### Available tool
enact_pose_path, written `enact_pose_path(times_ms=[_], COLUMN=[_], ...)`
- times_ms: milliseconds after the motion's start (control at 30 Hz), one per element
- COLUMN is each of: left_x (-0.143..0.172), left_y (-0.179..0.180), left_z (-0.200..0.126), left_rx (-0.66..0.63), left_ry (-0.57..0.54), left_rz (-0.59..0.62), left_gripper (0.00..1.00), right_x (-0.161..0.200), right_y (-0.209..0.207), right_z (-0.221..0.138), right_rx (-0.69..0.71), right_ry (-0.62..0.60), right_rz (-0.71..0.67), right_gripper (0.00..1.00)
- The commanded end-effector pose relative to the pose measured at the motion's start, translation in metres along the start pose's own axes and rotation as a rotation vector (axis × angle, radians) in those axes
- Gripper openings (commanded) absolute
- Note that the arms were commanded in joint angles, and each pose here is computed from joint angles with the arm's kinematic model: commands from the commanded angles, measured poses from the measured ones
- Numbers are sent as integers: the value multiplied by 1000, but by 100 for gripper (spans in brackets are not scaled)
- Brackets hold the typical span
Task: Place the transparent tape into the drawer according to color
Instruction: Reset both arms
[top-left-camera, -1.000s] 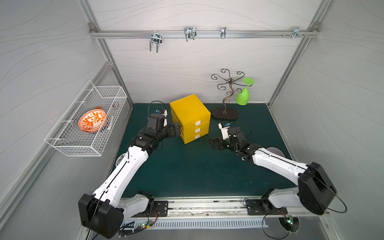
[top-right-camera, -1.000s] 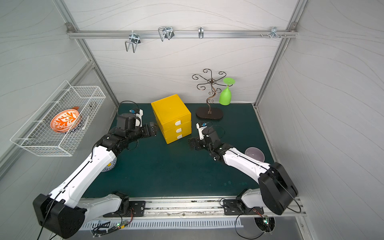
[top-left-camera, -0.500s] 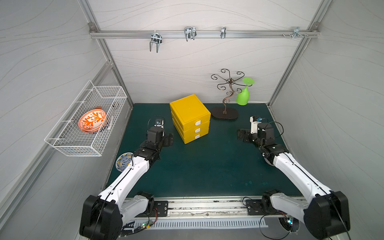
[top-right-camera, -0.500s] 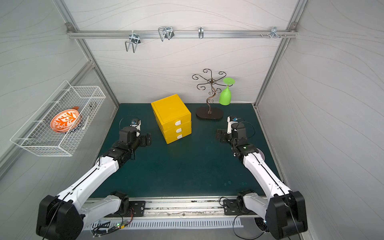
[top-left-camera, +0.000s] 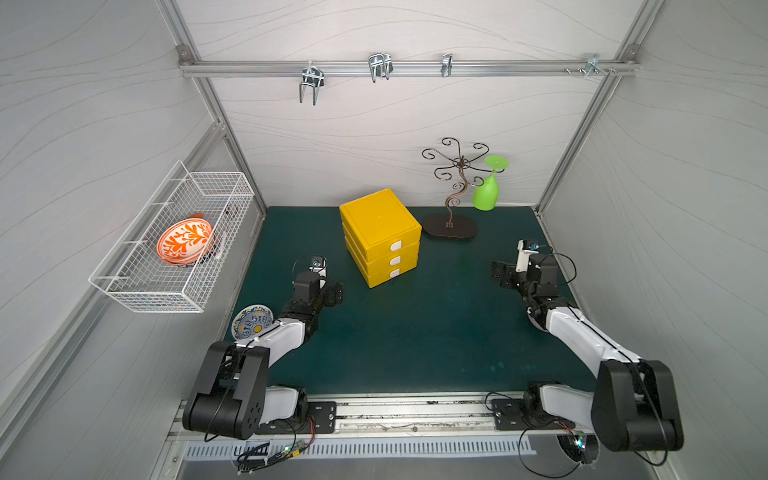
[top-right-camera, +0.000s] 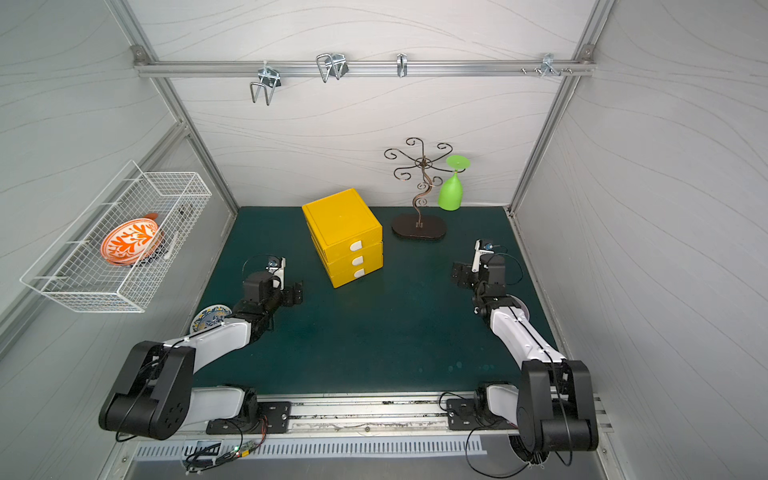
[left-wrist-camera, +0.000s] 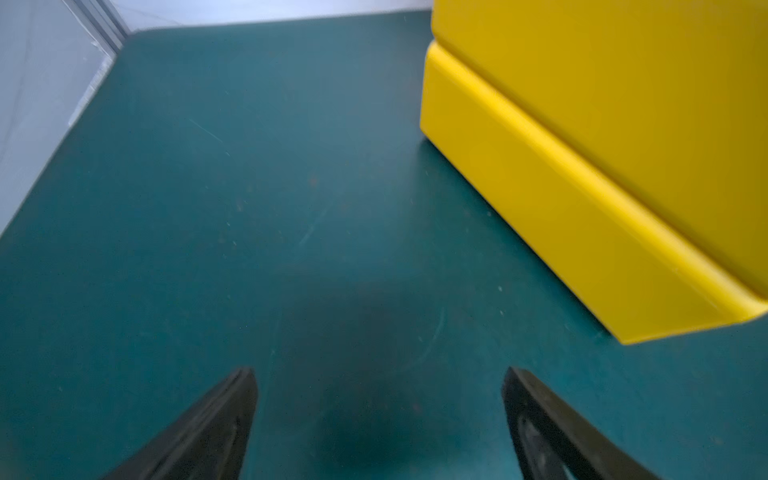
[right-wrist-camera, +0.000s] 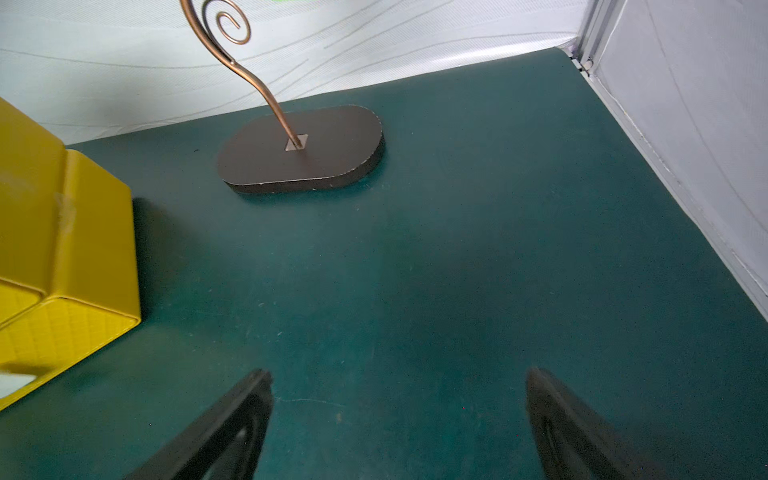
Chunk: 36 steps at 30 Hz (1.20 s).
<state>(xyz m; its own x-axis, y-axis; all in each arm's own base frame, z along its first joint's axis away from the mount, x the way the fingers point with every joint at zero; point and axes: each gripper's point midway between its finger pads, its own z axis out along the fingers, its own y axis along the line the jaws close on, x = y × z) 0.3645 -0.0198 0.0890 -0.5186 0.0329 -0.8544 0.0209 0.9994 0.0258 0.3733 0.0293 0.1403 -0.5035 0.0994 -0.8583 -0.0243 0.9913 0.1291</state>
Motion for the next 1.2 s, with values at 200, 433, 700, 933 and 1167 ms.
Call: enact_pose_path(times_ms=[200,433,700,933,1167], left_x=[-37,-31,-23,-19,-19], left_y=[13,15,20,29,40], left_z=[10,18,22,28,31], left_rx=[36,44,38,-15,-73], left_ry=[-169,-175,-196,-182,-167], left_rz=[-35,-40,-64,-91,-115], left_gripper=[95,92,91,94,97], right_x=[-11,-2,23,30,38], right_y=[-6,-1,16,18,9], right_z=[11,18,18,27,49], right_rx=[10,-5,-44,-52,25], right_ry=[-144,-163,-188,-196,-135], right_rz=[-67,-104,-184,-206,-195], right_gripper=[99,99,99,99,99])
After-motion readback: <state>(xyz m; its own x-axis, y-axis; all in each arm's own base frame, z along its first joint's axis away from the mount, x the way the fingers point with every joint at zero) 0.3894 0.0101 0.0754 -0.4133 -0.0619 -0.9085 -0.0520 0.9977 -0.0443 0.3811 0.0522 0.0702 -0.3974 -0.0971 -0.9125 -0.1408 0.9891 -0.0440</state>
